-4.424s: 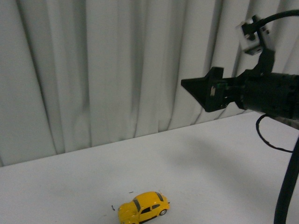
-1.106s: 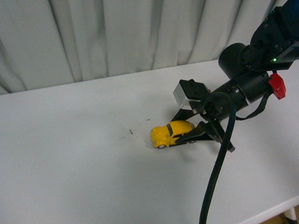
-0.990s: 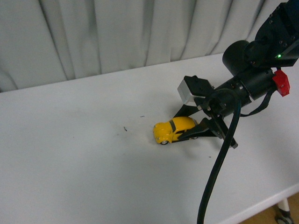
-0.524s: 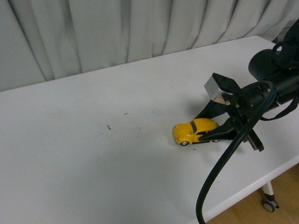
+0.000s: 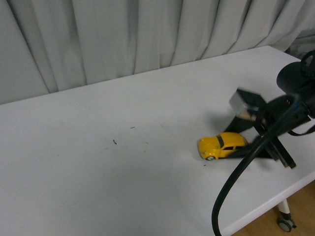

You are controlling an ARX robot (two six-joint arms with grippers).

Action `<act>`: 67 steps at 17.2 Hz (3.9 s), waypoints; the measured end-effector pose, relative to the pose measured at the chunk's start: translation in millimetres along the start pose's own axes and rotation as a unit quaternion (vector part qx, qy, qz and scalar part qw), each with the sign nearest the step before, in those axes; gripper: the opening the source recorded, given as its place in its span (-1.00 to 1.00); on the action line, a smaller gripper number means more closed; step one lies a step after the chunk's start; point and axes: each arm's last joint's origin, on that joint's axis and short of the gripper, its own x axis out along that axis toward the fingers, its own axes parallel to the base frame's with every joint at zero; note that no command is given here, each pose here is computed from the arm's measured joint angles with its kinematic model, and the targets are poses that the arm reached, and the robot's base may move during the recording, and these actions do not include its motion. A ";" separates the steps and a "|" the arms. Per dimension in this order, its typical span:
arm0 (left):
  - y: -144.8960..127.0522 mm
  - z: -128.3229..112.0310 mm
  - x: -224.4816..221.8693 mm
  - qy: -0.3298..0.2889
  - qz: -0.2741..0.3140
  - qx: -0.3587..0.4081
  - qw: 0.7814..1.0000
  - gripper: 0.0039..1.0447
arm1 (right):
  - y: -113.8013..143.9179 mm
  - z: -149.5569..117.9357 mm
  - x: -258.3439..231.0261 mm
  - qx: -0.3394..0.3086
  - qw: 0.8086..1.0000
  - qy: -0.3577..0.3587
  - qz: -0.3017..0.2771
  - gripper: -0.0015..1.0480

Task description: Wind up and store yellow beetle toy

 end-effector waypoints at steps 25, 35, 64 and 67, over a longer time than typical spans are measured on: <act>0.0 0.0 0.0 0.000 0.000 0.000 1.000 0.88 | 65.5 134.0 -43.3 -0.243 0.960 -0.090 -0.107 0.87; 0.0 0.0 0.0 0.000 0.000 0.000 1.000 0.88 | 182.0 207.2 -71.3 -0.278 0.875 -0.124 -0.376 0.41; 0.0 0.0 0.0 0.000 0.000 0.000 1.000 0.88 | 224.5 146.6 -60.7 0.203 0.767 -0.320 -0.519 -0.57; 0.0 0.0 0.0 0.000 0.000 0.000 1.000 0.88 | 224.5 146.6 -60.7 0.203 0.767 -0.320 -0.519 0.08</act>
